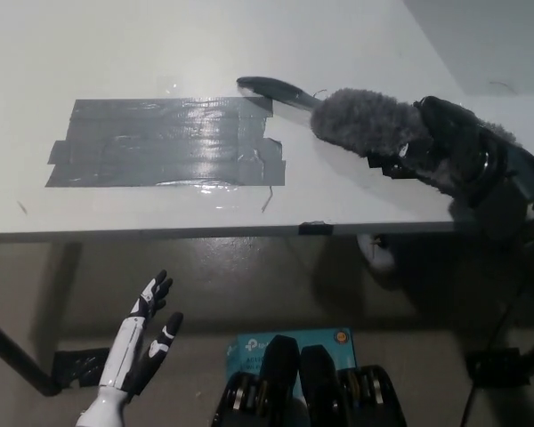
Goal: A grey duster is kept infront of the robot in the middle of the table and the robot extends its right arm to grab the duster, picks it up and hands it to a person
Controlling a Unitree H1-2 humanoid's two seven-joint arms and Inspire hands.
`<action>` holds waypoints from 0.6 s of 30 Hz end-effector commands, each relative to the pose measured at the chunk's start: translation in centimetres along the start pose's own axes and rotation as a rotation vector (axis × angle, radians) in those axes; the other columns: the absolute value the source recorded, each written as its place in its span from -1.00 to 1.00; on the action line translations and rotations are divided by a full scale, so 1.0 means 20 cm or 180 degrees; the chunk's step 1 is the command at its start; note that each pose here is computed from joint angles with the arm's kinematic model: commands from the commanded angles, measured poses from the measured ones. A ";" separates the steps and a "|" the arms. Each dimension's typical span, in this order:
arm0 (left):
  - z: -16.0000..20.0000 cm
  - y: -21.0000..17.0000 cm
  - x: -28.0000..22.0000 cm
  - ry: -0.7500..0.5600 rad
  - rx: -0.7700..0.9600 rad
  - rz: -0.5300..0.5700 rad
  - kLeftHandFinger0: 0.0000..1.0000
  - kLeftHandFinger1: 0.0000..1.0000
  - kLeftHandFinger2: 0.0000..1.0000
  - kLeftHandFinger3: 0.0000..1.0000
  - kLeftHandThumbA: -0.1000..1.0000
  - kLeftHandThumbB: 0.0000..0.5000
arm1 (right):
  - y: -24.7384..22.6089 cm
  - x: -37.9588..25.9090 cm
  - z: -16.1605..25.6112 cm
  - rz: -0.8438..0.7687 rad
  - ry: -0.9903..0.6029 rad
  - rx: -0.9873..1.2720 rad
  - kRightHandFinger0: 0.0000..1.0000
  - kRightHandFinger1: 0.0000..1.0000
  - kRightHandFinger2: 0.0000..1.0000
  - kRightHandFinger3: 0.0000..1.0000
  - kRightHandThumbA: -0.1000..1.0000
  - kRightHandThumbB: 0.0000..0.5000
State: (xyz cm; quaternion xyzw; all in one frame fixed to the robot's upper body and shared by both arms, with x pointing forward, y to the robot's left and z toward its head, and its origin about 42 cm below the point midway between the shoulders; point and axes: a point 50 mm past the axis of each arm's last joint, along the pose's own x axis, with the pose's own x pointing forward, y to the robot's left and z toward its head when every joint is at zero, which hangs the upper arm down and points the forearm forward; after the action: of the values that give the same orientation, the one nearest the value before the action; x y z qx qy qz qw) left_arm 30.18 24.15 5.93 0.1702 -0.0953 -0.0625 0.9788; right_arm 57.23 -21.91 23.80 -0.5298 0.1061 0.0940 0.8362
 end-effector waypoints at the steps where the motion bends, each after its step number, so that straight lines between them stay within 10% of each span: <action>1: 0.03 0.05 0.03 -0.0178 0.0048 0.0120 1.00 1.00 1.00 1.00 0.80 0.08 | 0.10 -0.01 -0.09 0.0275 -0.0133 0.0343 -0.30 0.13 0.27 0.01 -1.00 -0.40; 5: 0.03 0.05 0.03 -0.0165 0.0047 0.0116 1.00 1.00 1.00 1.00 0.78 0.06 | 0.10 -0.02 -0.10 0.0398 -0.0303 0.0458 -0.51 -0.01 0.27 0.33 -1.00 -0.39; 7: 0.03 0.05 0.03 -0.0170 0.0049 0.0117 1.00 1.00 1.00 1.00 0.78 0.05 | 0.09 -0.02 -0.08 0.0347 -0.0356 0.0540 -0.75 0.01 0.60 0.62 -1.00 -0.46; 11: 0.03 0.03 0.02 -0.0158 0.0041 0.0120 1.00 1.00 1.00 1.00 0.77 0.05 | 0.07 -0.03 -0.08 0.0174 -0.0469 0.0750 -0.48 0.56 1.00 0.91 -1.00 -0.42; 18: 0.02 0.03 0.00 -0.0139 0.0034 0.0125 1.00 1.00 1.00 1.00 0.76 0.07 | 0.00 -0.07 -0.04 0.0167 -0.0619 0.1572 -0.31 0.56 1.00 1.00 -1.00 -0.44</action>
State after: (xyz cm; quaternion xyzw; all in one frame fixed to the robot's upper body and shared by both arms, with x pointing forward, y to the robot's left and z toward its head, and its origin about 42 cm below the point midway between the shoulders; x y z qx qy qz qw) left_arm 30.14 24.17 5.91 0.1700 -0.0951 -0.0604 0.9790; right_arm 55.82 -23.65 22.42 -0.3983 0.0606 0.1121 0.9084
